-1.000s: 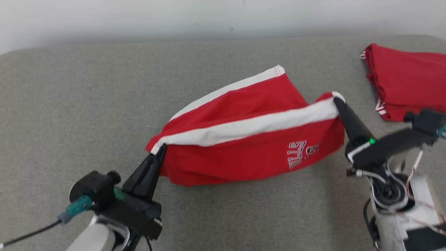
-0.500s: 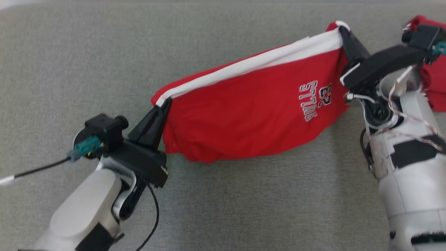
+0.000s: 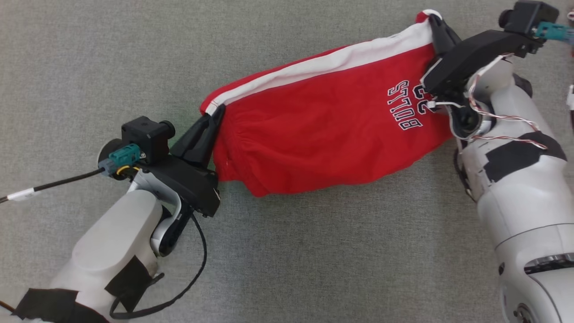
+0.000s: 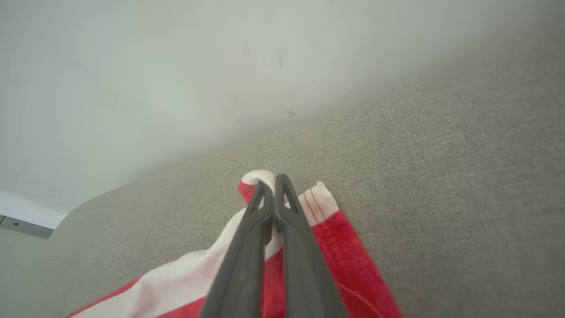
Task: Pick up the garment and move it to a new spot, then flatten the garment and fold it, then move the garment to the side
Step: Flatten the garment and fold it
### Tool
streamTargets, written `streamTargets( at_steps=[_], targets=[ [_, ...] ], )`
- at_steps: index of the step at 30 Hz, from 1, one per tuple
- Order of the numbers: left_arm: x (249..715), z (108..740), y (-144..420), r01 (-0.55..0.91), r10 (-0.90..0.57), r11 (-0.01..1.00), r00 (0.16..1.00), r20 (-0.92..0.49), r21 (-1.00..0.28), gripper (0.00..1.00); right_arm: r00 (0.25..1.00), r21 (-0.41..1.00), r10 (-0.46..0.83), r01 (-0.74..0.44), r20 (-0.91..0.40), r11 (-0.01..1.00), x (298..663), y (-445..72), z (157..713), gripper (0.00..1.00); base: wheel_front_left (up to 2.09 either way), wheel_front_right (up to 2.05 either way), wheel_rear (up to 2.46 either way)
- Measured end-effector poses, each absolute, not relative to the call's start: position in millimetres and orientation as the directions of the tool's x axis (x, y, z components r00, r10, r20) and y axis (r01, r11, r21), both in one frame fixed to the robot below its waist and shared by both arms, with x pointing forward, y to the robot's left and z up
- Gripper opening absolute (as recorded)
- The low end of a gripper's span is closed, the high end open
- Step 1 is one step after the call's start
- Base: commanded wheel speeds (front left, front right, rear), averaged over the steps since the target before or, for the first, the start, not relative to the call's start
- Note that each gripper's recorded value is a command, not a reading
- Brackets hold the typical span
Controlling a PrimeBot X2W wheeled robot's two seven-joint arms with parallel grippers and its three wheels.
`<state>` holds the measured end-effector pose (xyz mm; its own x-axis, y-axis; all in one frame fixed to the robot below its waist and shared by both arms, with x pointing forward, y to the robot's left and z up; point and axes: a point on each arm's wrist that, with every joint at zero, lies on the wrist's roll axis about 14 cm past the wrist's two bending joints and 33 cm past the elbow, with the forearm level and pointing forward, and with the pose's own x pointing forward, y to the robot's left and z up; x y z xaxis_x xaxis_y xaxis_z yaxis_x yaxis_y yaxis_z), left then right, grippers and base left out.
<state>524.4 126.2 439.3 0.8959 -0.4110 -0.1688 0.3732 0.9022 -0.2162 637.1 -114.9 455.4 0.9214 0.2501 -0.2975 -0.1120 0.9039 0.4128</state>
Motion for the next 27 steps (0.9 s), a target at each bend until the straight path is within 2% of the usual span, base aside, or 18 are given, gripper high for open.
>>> streamTargets(
  at_steps=[1,8,19,27],
  targets=[
    [525.7,440.5,126.5,0.376,-0.411,0.903,0.896,-0.167,-0.207,1.0,0.924,0.409,0.252,-0.12,-0.288,0.905,637.1,-112.5,457.8,1.0,0.0,0.0,0.0],
    [524.8,454.8,131.3,0.36,-0.387,0.913,0.913,-0.132,-0.191,1.0,0.933,0.383,0.246,-0.133,-0.264,0.914,628.3,-117.8,471.8,1.0,0.0,0.0,0.0],
    [491.8,461.5,135.2,0.345,-0.369,0.92,0.922,-0.115,-0.186,1.0,0.944,0.37,0.218,-0.116,-0.247,0.922,592.8,-144.2,481.9,1.0,0.0,0.0,0.0],
    [494.0,478.4,149.3,0.31,-0.323,0.937,0.944,-0.063,-0.162,1.0,0.953,0.335,0.193,-0.108,-0.233,0.936,575.1,-163.6,485.0,1.0,0.0,0.0,0.0]
  ],
)
